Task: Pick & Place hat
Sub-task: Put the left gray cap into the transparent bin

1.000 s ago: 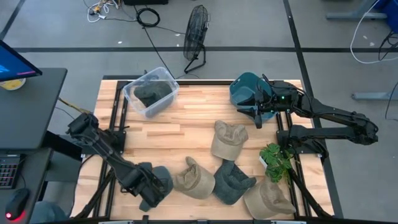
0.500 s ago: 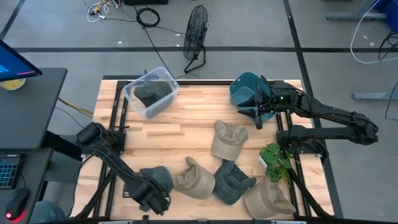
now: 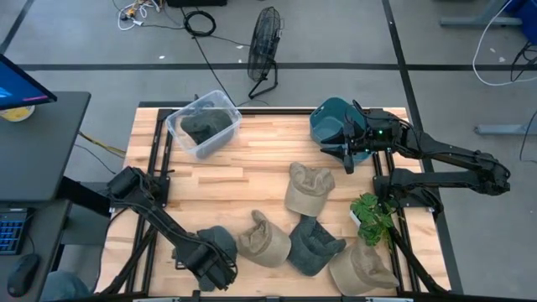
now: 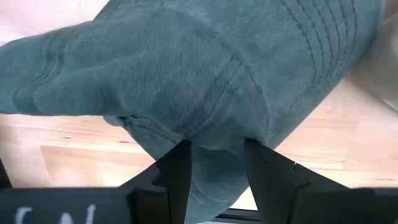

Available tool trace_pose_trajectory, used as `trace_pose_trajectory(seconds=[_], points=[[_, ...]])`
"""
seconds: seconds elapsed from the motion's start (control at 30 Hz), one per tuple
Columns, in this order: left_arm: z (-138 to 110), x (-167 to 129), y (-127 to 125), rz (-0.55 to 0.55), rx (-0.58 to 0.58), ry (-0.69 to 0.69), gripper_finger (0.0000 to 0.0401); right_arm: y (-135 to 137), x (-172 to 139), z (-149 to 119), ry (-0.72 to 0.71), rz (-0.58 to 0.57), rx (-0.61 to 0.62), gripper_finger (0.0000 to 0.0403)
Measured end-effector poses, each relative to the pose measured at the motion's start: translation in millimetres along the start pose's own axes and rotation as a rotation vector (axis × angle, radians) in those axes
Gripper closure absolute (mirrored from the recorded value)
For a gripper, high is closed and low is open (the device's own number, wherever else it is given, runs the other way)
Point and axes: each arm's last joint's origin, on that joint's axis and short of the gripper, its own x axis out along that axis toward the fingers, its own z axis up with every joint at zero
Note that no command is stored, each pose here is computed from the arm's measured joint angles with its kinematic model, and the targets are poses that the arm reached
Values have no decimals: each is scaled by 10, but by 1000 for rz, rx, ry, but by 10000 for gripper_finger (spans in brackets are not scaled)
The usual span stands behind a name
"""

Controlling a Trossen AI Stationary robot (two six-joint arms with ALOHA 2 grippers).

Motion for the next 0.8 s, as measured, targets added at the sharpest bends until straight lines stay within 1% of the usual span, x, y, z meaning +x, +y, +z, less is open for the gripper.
trace_pose_trajectory(seconds=[0.33, 0.43, 0.53, 0.6, 0.63, 0.67, 0.7, 0.8], points=[[70, -30, -149, -59, -44, 43, 250, 0, 0, 8, -8, 0, -2, 263], [71, -151, -179, -96, -43, 46, 250, 0, 0, 8, -8, 0, -3, 263], [86, -248, -187, -82, -52, 41, 250, 1, 0, 12, -12, 1, -4, 263], [82, -312, -218, -102, -49, 43, 250, 1, 0, 12, -12, 1, -4, 263], [82, -353, -227, -117, -20, 25, 250, 0, 0, 12, -13, 0, -8, 263], [87, -390, -227, -129, 36, -3, 251, 1, -1, 13, -13, 1, -16, 263], [90, -416, -226, -136, 117, -21, 252, 1, -1, 13, -13, 0, -27, 263], [107, -437, -216, -117, 451, -71, 261, 1, -1, 13, -13, 0, -63, 263]])
